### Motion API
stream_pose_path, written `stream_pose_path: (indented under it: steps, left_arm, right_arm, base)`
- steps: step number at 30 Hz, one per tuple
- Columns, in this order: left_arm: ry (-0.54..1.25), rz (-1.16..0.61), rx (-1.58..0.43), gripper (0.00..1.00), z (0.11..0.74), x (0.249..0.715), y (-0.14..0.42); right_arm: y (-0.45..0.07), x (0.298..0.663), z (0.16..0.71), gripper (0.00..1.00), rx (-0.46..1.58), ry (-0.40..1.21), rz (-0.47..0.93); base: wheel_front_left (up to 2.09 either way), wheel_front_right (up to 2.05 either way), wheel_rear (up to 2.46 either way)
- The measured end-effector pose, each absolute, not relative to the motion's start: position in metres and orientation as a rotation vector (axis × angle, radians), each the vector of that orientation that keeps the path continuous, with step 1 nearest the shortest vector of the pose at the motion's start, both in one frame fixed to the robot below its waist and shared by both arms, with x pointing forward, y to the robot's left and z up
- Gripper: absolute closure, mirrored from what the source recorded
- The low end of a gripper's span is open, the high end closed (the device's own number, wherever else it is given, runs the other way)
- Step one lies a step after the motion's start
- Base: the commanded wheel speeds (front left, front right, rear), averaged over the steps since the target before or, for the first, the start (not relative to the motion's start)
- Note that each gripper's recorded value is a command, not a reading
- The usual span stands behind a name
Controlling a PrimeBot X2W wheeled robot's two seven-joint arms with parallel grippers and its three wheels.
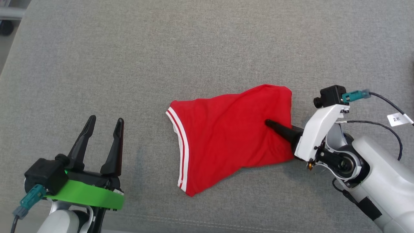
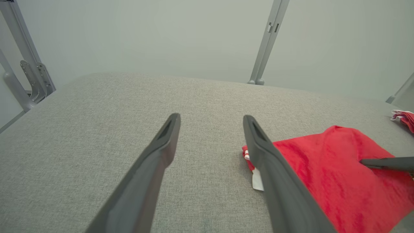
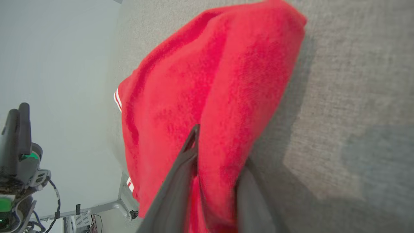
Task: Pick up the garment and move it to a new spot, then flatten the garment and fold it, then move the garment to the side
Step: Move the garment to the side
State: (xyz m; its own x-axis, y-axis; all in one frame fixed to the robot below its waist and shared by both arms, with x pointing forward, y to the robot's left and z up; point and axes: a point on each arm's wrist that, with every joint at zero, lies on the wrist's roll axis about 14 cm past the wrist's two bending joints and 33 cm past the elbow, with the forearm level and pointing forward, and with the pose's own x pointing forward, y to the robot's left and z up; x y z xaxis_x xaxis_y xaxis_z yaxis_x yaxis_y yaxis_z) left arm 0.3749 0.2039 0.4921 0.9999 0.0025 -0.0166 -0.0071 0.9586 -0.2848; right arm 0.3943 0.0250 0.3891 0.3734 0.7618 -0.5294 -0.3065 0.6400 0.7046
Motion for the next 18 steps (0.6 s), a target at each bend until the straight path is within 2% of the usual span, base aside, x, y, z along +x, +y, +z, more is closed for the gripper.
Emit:
stream_pose_path:
  steps: [6, 9, 10, 18]
  left_arm:
    - [0.013, 0.031, -0.280, 0.00, 0.491, 0.378, 0.212]
    - [0.023, 0.030, -0.277, 0.00, 0.488, 0.380, 0.212]
    - [0.037, 0.022, -0.280, 0.00, 0.483, 0.380, 0.210]
    - [0.050, -0.041, -0.296, 0.00, 0.478, 0.391, 0.190]
  right_arm:
    - [0.016, 0.418, 0.410, 1.00, 0.501, 0.896, 0.769]
    - [-0.019, 0.441, 0.415, 1.00, 0.439, 0.864, 0.701]
    - [-0.048, 0.452, 0.418, 1.00, 0.389, 0.858, 0.644]
    - [-0.128, 0.475, 0.438, 1.00, 0.304, 0.840, 0.465]
  base:
    - [0.00, 0.00, 0.00]
    - [0.00, 0.00, 0.00]
    - [0.00, 0.00, 0.00]
    - [0.00, 0.00, 0.00]
